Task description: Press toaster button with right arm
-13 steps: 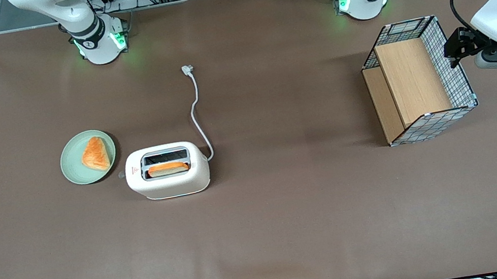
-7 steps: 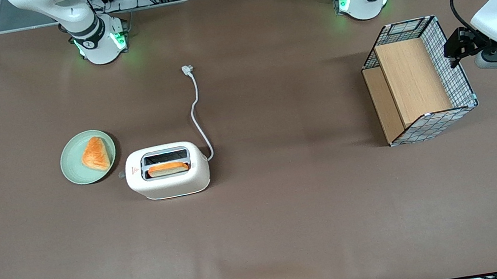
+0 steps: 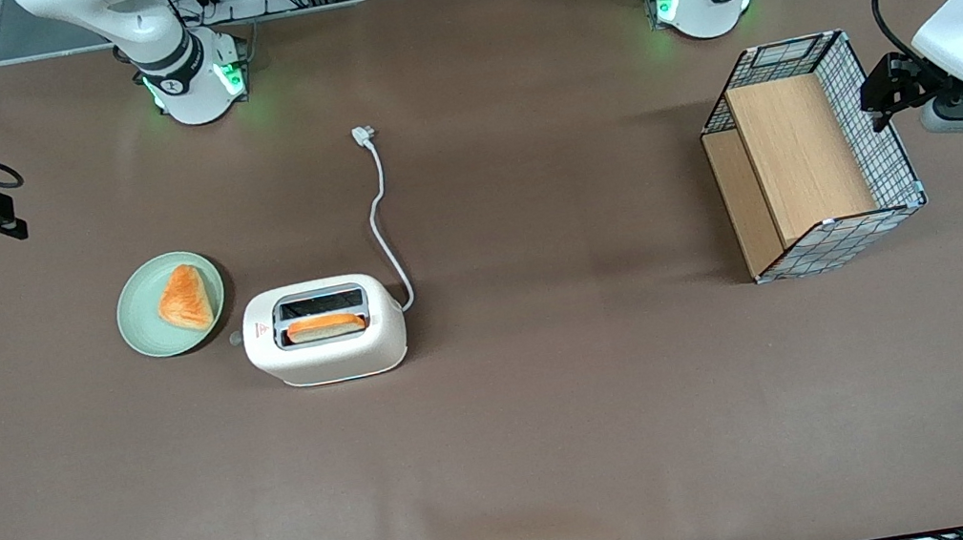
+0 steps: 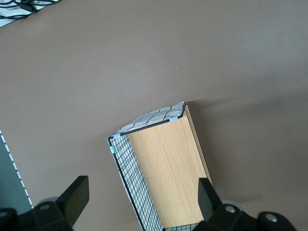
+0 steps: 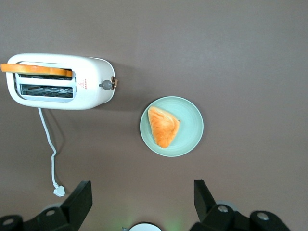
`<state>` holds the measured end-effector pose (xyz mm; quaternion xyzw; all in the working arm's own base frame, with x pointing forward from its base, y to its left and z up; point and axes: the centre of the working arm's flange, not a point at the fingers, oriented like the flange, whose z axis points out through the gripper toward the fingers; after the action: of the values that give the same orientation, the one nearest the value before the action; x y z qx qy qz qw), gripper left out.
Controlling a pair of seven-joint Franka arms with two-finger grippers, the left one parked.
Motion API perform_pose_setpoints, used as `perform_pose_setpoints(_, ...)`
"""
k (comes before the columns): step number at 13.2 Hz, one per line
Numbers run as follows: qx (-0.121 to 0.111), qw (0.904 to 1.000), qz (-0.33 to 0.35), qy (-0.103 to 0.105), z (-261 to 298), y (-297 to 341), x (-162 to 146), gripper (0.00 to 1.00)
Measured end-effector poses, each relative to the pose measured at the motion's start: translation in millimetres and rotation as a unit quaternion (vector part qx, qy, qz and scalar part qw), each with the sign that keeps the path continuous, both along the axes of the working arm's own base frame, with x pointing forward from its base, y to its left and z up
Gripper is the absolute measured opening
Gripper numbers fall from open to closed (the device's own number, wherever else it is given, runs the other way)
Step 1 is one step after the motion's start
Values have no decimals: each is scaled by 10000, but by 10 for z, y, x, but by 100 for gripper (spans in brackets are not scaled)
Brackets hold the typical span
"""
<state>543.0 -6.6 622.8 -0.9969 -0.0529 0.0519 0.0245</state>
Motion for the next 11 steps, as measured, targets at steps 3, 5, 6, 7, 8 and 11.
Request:
perform_pose_setpoints(3,120,9999,-7,118,-210,50,132,57)
perform_pose_setpoints(5,335,9992,-30,229,-405,112,246,32)
perform_pose_setpoints(6,431,9987,-57,264,-504,130,305,20)
perform_pose_setpoints(7,527,9981,-87,292,-598,144,353,7)
perform_pose_setpoints(8,651,9973,-128,321,-706,164,393,1)
perform_pose_setpoints(11,1145,9913,-362,535,-1145,183,531,1)
